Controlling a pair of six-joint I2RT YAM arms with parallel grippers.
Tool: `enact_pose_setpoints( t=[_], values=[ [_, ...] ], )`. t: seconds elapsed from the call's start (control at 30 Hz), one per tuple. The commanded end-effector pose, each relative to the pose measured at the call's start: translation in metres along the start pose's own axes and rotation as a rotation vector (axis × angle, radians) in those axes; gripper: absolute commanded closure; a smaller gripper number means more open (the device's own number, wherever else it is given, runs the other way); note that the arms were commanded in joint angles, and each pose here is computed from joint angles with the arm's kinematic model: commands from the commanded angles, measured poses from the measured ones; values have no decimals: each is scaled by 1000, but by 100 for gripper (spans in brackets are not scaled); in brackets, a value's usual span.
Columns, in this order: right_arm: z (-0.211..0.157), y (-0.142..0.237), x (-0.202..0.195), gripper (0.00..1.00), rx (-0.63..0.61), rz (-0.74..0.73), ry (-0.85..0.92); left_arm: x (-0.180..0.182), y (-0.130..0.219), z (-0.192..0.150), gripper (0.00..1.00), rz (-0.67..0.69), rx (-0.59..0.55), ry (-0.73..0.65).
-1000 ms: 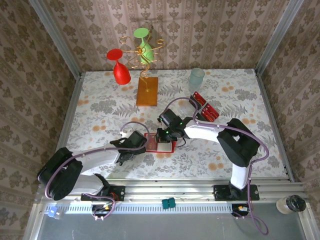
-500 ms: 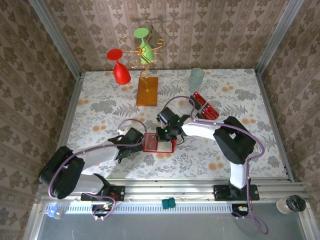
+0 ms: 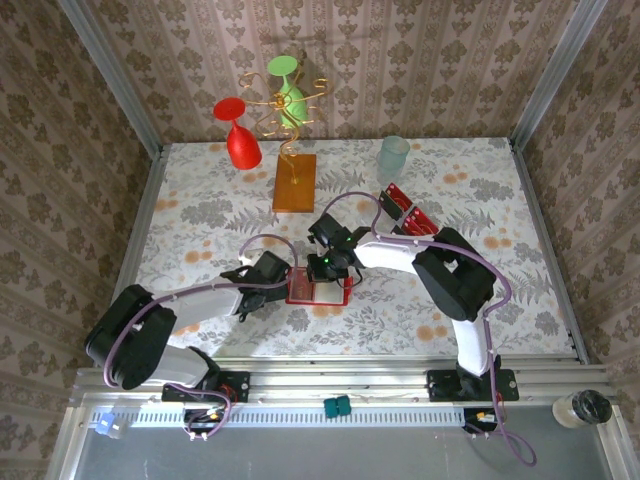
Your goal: Put the credit cards into the card holder
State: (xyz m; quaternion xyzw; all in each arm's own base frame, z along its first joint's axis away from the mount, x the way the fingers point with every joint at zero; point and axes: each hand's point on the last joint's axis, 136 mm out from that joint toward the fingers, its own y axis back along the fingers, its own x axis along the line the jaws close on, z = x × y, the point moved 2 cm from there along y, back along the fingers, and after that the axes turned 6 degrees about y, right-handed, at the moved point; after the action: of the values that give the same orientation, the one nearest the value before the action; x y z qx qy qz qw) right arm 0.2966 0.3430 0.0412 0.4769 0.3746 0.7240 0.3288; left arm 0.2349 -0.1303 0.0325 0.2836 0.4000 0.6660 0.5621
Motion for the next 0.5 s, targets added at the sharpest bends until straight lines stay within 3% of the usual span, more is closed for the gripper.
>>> enact_pose_setpoints(
  t=[0.0, 0.23, 0.47],
  values=[
    [0, 1, 10, 100, 12, 40, 3, -5, -6, -9, 3, -18, 42, -23],
    [6, 31, 11, 99, -56, 5, 25, -3, -6, -12, 3, -17, 47, -25],
    [-6, 27, -1, 100, -28, -34, 20, -4, -7, -12, 3, -21, 45, -23]
  ],
)
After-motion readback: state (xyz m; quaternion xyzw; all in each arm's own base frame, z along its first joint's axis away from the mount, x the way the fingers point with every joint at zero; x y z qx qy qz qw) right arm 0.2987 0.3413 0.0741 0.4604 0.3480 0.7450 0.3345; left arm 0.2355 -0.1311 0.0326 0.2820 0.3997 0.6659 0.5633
